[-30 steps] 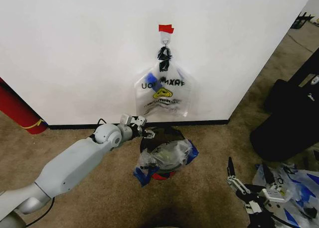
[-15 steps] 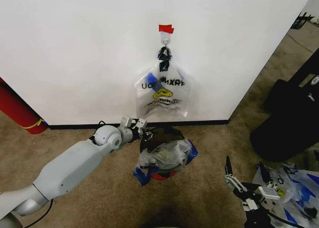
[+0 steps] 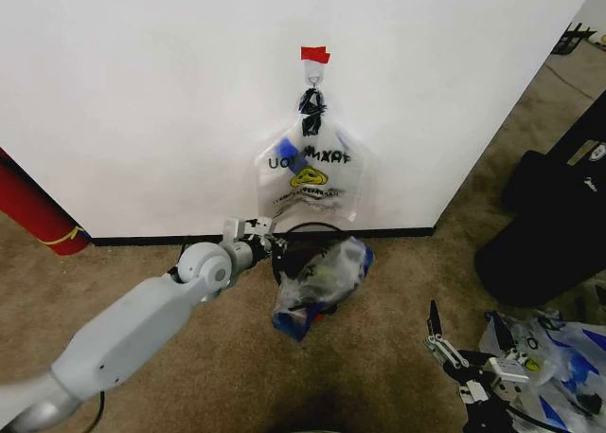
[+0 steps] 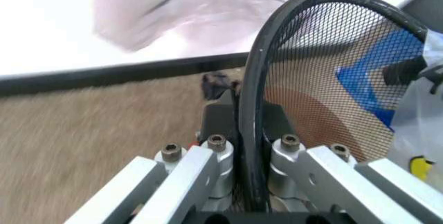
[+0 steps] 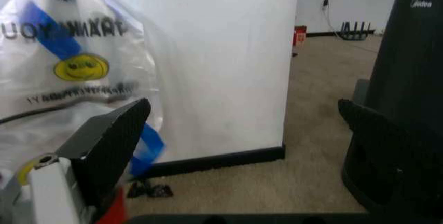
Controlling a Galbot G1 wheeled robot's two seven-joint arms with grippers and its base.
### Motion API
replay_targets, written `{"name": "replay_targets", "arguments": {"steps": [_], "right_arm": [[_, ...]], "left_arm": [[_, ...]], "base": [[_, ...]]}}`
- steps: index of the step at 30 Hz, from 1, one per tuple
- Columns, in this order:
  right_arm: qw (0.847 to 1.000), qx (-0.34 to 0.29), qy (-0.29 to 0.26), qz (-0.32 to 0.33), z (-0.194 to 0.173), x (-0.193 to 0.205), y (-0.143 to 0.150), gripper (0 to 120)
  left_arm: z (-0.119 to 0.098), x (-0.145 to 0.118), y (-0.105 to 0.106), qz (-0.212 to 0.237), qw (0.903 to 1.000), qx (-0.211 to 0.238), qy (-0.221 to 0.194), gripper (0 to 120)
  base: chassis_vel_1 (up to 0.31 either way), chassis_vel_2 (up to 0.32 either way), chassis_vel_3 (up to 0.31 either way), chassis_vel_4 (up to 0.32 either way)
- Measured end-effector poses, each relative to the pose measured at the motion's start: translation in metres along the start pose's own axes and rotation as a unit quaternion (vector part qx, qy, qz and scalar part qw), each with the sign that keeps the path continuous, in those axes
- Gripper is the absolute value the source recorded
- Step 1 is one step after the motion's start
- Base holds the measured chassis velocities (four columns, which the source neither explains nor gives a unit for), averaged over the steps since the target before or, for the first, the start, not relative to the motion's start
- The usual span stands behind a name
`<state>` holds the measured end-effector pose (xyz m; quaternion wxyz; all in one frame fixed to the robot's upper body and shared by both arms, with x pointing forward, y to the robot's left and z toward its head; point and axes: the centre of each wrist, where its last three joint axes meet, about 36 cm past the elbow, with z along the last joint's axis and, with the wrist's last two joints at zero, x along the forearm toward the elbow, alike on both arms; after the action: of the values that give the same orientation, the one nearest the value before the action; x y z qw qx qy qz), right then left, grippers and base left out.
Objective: Pick up the garbage bag from the wall and place it over the trash bin.
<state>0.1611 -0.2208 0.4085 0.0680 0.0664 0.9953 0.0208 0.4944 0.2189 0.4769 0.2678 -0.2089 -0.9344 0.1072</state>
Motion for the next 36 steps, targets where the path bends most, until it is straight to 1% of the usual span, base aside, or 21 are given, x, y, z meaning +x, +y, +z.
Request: {"name": "replay_targets", "arguments": {"steps": [2,3,4,5,7,9,12,13,14,15,16,19,21,23,25,26,29,33,36], "right_arm": [[1.000,0.002,0.003,0.001,0.005,-0.001,-0.002,100],[1.000,0.003,0.004,0.000,0.006,-0.002,-0.002,100],[1.000,0.002,0.006,0.000,0.007,-0.003,-0.001,100],[1.000,0.002,0.006,0.000,0.007,-0.003,-0.001,100],[1.000,0.000,0.009,-0.003,0.007,-0.007,0.001,100],[1.000,-0.001,0.010,-0.006,0.007,-0.010,0.004,100],[1.000,-0.001,0.012,-0.010,0.007,-0.013,0.005,100],[1.000,-0.001,0.012,-0.010,0.007,-0.013,0.005,100],[1.000,0.000,0.012,-0.011,0.006,-0.013,0.006,100],[1.000,0.000,0.012,-0.012,0.006,-0.013,0.006,100],[1.000,0.000,0.011,-0.012,0.005,-0.014,0.006,100],[1.000,0.000,0.007,-0.013,0.001,-0.014,0.006,100],[1.000,-0.001,0.007,-0.013,0.000,-0.014,0.006,100],[1.000,-0.003,0.005,-0.015,-0.004,-0.016,0.008,100],[1.000,-0.003,0.004,-0.016,-0.007,-0.017,0.009,100],[1.000,-0.003,0.004,-0.016,-0.007,-0.017,0.009,100],[1.000,-0.002,0.003,-0.018,-0.010,-0.018,0.009,100],[1.000,-0.001,0.003,-0.019,-0.011,-0.019,0.009,100],[1.000,0.000,0.003,-0.019,-0.011,-0.018,0.009,100]], "left_arm": [[0.019,0.027,-0.007,-0.025,0.9989,0.038,-0.002,3],[0.025,0.036,-0.010,-0.034,0.9982,0.049,-0.004,3],[0.029,0.043,-0.011,-0.044,0.9974,0.057,-0.008,3],[0.029,0.043,-0.011,-0.044,0.9974,0.057,-0.008,3],[0.039,0.058,-0.014,-0.068,0.9948,0.075,-0.016,3],[0.051,0.066,-0.016,-0.086,0.9922,0.085,-0.030,3],[0.067,0.070,-0.018,-0.114,0.9883,0.086,-0.054,3],[0.067,0.070,-0.018,-0.114,0.9883,0.086,-0.054,3],[0.077,0.072,-0.020,-0.128,0.9859,0.085,-0.065,3],[0.081,0.073,-0.022,-0.133,0.9852,0.084,-0.069,3],[0.090,0.075,-0.026,-0.142,0.9833,0.080,-0.082,3],[0.108,0.080,-0.034,-0.160,0.9793,0.068,-0.104,3],[0.112,0.081,-0.035,-0.164,0.9785,0.066,-0.106,3],[0.122,0.082,-0.038,-0.170,0.9770,0.068,-0.109,3],[0.128,0.081,-0.040,-0.173,0.9761,0.079,-0.105,3],[0.128,0.081,-0.040,-0.173,0.9761,0.079,-0.105,3],[0.133,0.077,-0.043,-0.175,0.9747,0.099,-0.098,3],[0.134,0.070,-0.046,-0.174,0.9737,0.111,-0.096,3],[0.135,0.061,-0.045,-0.168,0.9730,0.120,-0.103,3]], "base": [[0.000,0.000,0.000,0.000],[0.000,0.000,0.000,0.000],[0.000,0.000,0.000,0.000],[0.000,0.000,0.000,0.000],[0.000,0.000,0.000,0.000],[0.000,0.000,0.000,0.000],[0.000,0.000,0.000,0.000],[0.000,0.000,0.000,0.000],[0.000,0.000,0.000,0.000],[0.000,0.000,0.000,0.000],[0.000,0.000,0.000,0.000],[0.000,0.000,0.000,0.000],[0.000,0.000,0.000,0.000],[0.000,0.000,0.000,0.000],[0.000,0.000,0.000,0.000],[0.000,0.000,0.000,0.000],[0.000,0.000,0.000,0.000],[0.000,0.000,0.000,0.000],[0.000,0.000,0.000,0.000]]}}
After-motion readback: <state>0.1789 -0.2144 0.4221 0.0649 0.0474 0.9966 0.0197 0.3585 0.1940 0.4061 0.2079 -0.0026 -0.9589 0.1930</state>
